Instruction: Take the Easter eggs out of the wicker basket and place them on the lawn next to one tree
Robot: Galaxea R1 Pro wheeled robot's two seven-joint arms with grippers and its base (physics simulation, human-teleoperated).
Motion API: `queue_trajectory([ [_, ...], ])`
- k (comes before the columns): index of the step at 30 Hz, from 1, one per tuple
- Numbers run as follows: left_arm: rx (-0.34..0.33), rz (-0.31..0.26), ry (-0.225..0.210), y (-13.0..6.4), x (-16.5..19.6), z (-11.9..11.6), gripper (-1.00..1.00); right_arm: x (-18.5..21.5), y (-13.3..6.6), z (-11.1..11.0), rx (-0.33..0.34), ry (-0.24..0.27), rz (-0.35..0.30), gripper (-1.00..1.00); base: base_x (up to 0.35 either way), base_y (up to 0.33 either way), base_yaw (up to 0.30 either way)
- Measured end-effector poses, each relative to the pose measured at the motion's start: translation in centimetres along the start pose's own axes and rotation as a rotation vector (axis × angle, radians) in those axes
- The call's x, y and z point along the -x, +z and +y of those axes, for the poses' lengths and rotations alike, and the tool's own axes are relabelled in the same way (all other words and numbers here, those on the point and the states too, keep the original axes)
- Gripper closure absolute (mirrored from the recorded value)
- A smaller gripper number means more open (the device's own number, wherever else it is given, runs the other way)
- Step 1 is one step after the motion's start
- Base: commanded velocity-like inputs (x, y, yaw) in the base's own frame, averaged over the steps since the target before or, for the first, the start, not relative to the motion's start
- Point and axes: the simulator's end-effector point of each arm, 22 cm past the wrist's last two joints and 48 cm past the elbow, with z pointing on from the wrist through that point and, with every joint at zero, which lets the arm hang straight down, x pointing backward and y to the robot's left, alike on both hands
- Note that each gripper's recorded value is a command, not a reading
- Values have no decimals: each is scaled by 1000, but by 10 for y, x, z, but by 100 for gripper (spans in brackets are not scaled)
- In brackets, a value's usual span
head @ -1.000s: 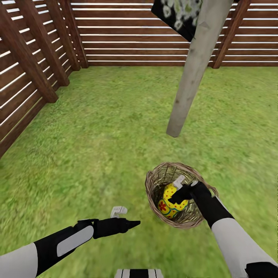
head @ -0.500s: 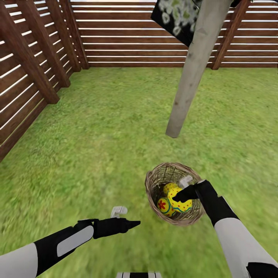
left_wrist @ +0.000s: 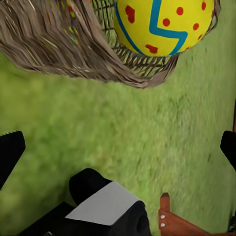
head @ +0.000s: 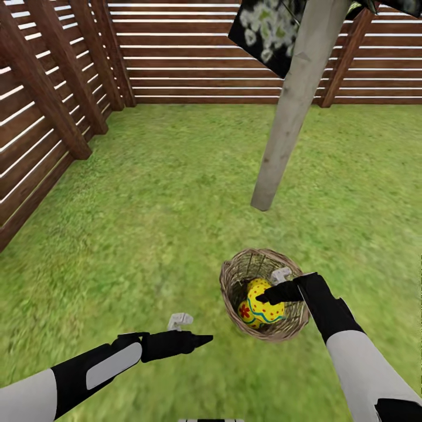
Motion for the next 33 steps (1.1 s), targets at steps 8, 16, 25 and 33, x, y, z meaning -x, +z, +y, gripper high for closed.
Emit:
queue_trajectory([
  [8,-3,1,0,-8,4,-13,-100,10,-33,8,17,128,47,100,-18,0,0],
  [16,-3,2,-1,-17,8,-26,-100,32,-65,18,132,318,-14,100,-75,0,0],
  [25,-3,1,0,-26,13,-39,-100,48,-89,15,132,339,-55,100,-74,0,0],
  [33,0,-1,0,-27,13,-37,-100,68,-111,37,347,421,-153,100,0,0,0],
])
